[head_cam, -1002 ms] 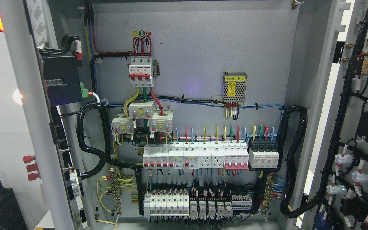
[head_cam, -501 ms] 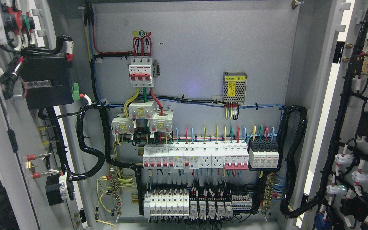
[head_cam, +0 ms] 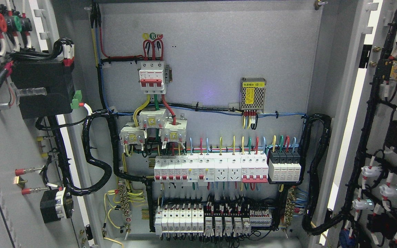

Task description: Open door with both hands

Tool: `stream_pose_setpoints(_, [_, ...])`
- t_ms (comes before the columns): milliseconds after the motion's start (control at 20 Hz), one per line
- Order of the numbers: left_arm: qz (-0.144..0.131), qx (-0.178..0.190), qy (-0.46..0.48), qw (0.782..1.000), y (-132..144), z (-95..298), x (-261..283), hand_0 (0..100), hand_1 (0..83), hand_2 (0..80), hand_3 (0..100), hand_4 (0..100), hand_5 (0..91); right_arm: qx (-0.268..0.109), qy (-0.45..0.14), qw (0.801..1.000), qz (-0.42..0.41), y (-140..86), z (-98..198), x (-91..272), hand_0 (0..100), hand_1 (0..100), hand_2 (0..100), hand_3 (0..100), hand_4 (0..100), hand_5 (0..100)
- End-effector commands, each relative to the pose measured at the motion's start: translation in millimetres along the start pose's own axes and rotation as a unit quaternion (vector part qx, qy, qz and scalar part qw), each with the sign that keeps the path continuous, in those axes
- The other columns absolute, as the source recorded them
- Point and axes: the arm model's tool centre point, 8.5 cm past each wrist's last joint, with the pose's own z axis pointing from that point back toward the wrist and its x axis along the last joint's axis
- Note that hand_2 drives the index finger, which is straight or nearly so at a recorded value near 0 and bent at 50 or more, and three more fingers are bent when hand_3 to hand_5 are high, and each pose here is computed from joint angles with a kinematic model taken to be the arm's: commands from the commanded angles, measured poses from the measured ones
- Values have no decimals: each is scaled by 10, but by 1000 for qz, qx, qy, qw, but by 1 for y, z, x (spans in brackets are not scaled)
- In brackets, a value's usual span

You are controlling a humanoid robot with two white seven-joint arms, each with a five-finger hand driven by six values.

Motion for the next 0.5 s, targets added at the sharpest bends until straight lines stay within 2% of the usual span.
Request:
stream_pose_setpoints(0, [3, 1, -6, 1000, 1, 0, 6, 0, 0, 0, 0, 44, 0, 20, 2, 1000, 1, 15, -14, -2, 0, 0, 0, 0, 0, 0])
stream_pose_setpoints(451, [3, 1, -6, 1000, 1, 0, 6, 0, 0, 0, 0, 43, 0, 30, 15, 999, 8, 22, -16, -9, 0, 0, 0, 0, 0, 0])
